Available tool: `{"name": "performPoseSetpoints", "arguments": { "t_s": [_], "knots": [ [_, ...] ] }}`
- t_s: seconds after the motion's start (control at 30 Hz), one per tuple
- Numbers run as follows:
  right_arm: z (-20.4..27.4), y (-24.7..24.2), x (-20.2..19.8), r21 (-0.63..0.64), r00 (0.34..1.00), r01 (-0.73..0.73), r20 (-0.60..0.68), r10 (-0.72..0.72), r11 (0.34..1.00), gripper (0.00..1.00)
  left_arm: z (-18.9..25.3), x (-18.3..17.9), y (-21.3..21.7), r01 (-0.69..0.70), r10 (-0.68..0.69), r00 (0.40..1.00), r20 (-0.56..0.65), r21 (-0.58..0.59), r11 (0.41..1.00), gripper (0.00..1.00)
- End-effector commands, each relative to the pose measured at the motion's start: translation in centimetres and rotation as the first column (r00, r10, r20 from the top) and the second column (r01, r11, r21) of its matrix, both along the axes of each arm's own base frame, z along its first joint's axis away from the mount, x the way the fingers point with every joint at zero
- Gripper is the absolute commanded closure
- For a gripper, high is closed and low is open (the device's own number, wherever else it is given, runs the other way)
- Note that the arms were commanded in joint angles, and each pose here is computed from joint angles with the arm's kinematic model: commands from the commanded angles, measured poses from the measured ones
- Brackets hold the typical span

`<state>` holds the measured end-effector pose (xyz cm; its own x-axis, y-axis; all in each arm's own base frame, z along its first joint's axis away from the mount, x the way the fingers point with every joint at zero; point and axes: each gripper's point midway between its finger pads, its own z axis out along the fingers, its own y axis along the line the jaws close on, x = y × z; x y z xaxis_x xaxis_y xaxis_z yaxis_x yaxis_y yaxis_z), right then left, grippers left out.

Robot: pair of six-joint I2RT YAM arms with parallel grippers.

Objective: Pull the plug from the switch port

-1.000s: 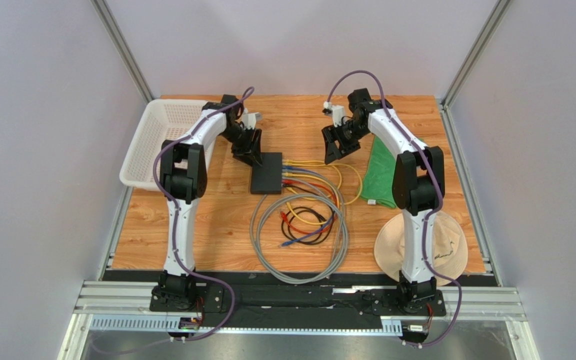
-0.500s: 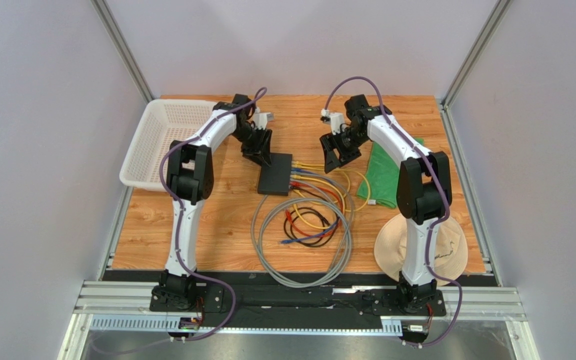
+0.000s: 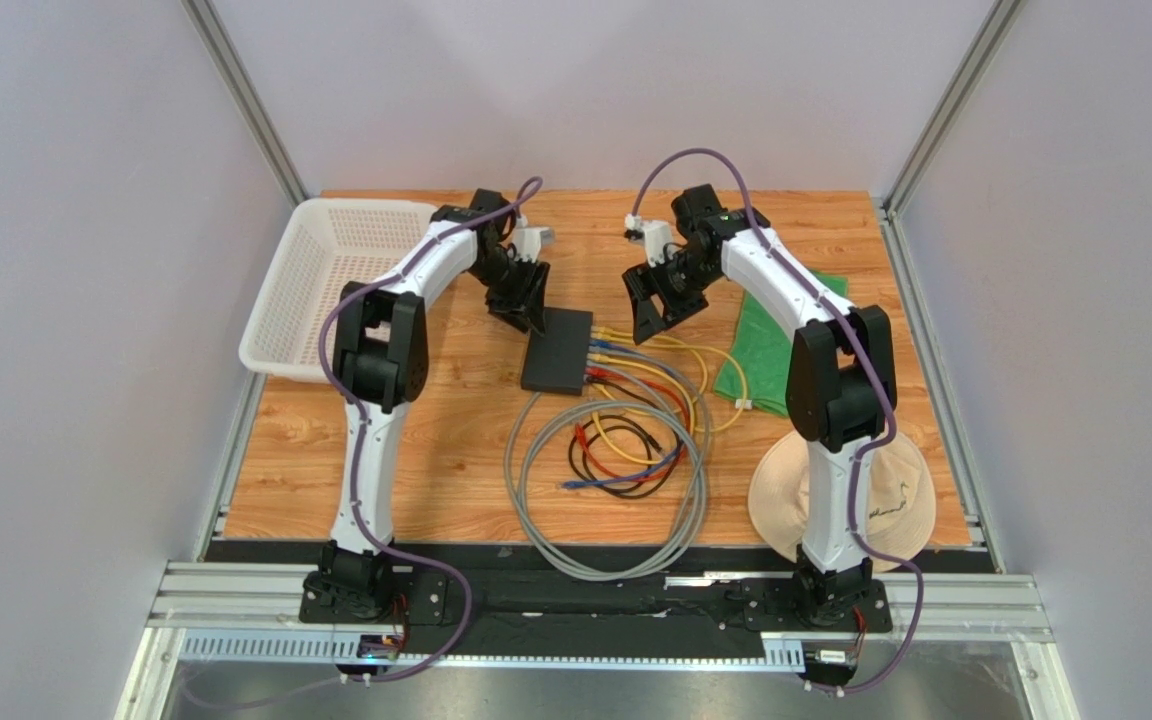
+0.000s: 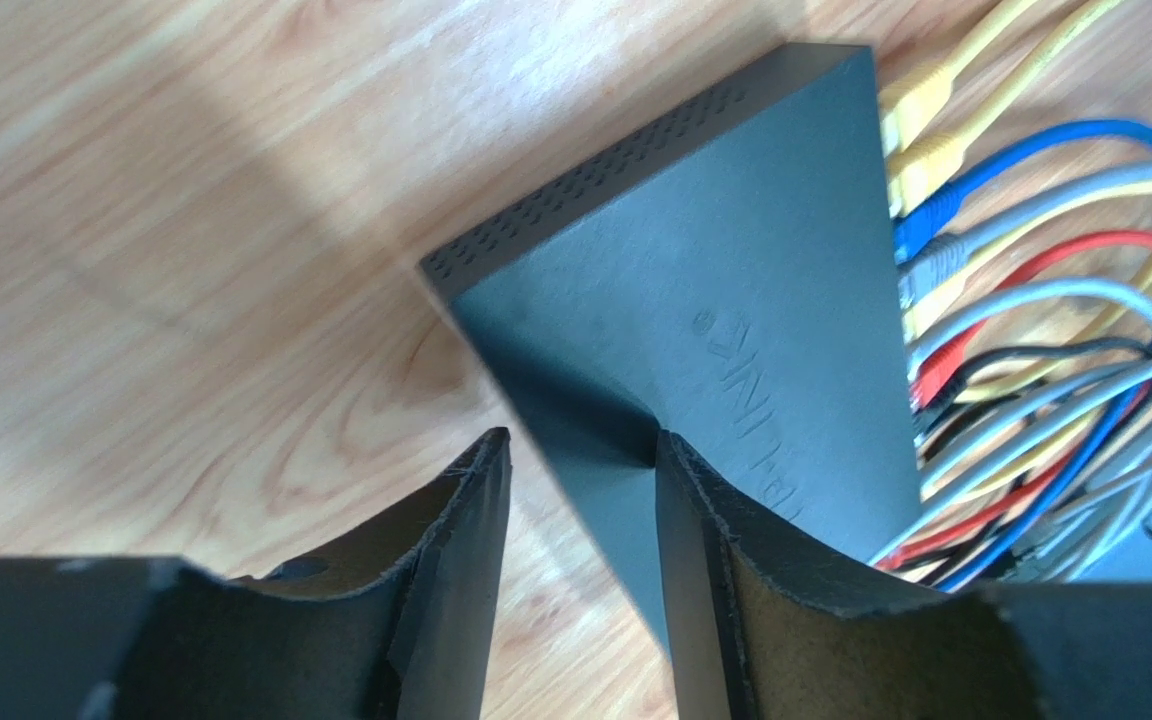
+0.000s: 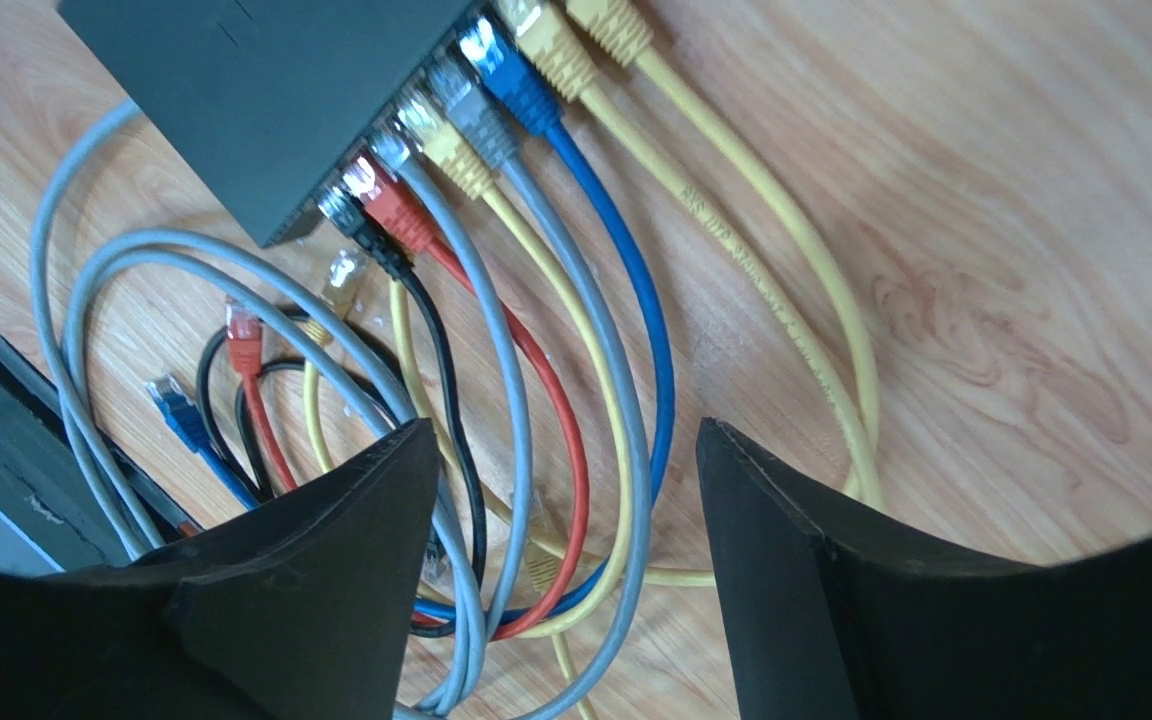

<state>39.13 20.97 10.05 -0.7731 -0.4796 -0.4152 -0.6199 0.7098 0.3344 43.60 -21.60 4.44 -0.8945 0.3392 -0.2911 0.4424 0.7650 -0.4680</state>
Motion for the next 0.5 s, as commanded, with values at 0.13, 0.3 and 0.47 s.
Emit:
{"name": "performPoseSetpoints", "arguments": {
  "t_s": [0.13,0.3,0.47],
  "knots": [
    [4.6,1.2,7.2,0.087,0.975,0.060,0.208,-0.077,0.994,0.20,10.8,1.4,3.7,0.012,-0.034,0.933,0.359,0.064,0.998,0.40],
    [4.4,4.4,8.1,0.237,0.989,-0.036,0.147,0.001,0.971,0.23,12.4,-0.2,2.7,-0.024,0.023,0.972,0.232,0.003,1.000,0.40],
    [2.5,6.4,9.3,0.338,0.989,-0.076,0.143,0.028,0.938,0.28,10.8,-1.3,2.5,-0.026,0.027,0.984,0.177,-0.009,1.000,0.36]
  ]
}}
